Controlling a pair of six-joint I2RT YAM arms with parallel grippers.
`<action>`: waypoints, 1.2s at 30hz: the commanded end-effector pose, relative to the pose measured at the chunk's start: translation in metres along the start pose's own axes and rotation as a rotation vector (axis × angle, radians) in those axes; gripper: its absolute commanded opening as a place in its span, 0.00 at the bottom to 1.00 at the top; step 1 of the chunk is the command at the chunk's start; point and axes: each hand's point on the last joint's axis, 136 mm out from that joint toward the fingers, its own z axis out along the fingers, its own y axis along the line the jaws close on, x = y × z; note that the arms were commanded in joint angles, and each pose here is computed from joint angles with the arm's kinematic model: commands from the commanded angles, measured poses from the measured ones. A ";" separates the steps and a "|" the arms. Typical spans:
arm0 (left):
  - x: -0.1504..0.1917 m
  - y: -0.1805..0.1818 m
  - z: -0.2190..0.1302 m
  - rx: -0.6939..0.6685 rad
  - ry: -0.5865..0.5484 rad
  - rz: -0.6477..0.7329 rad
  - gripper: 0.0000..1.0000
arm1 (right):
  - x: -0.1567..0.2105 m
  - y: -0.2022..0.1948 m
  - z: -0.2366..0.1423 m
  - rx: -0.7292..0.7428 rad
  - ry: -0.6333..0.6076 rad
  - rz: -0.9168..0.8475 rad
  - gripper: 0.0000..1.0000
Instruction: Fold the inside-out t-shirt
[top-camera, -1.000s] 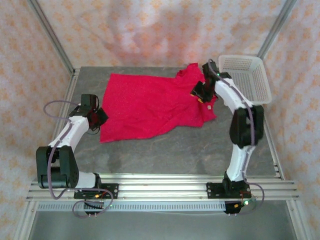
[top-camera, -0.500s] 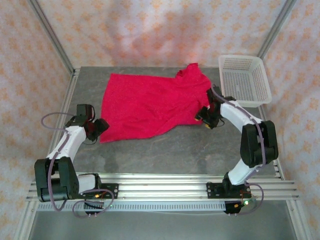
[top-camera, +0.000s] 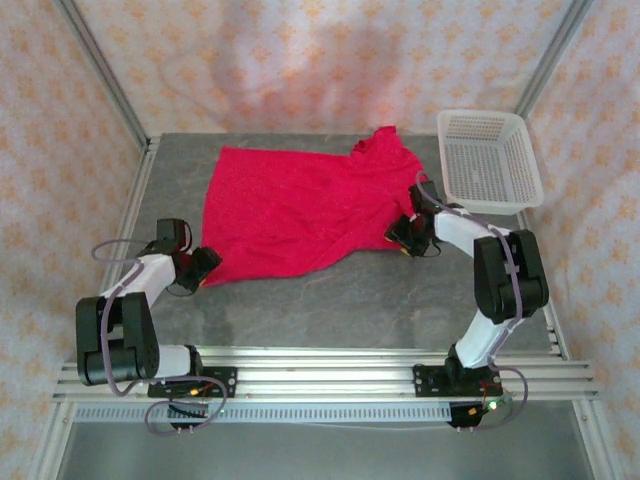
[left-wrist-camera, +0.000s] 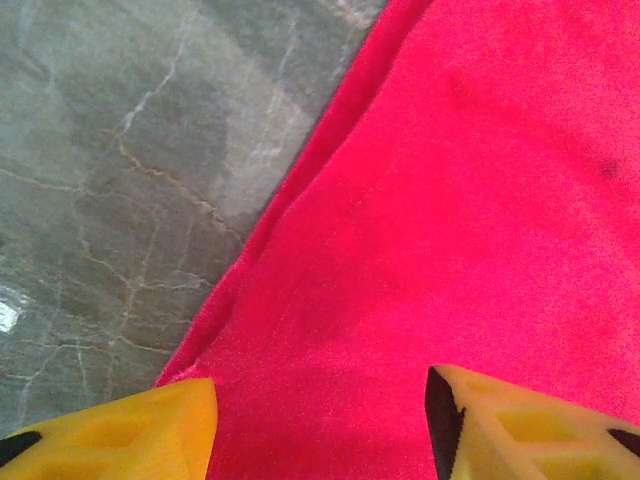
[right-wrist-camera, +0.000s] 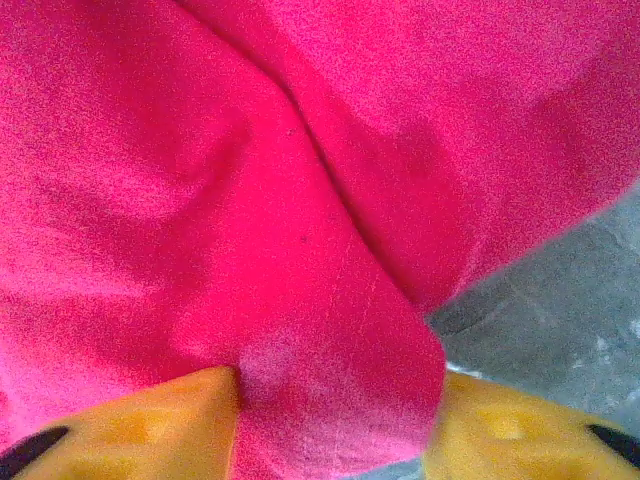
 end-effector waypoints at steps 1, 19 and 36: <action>-0.007 0.000 0.003 0.002 -0.023 -0.021 0.58 | -0.016 0.011 -0.003 -0.025 -0.043 0.013 0.27; -0.019 -0.006 -0.037 -0.014 -0.100 0.011 0.53 | 0.132 -0.055 -0.136 -0.118 0.059 0.035 0.00; -0.022 -0.023 -0.070 -0.019 -0.171 0.081 0.52 | 0.168 -0.069 -0.169 -0.225 0.033 0.110 0.62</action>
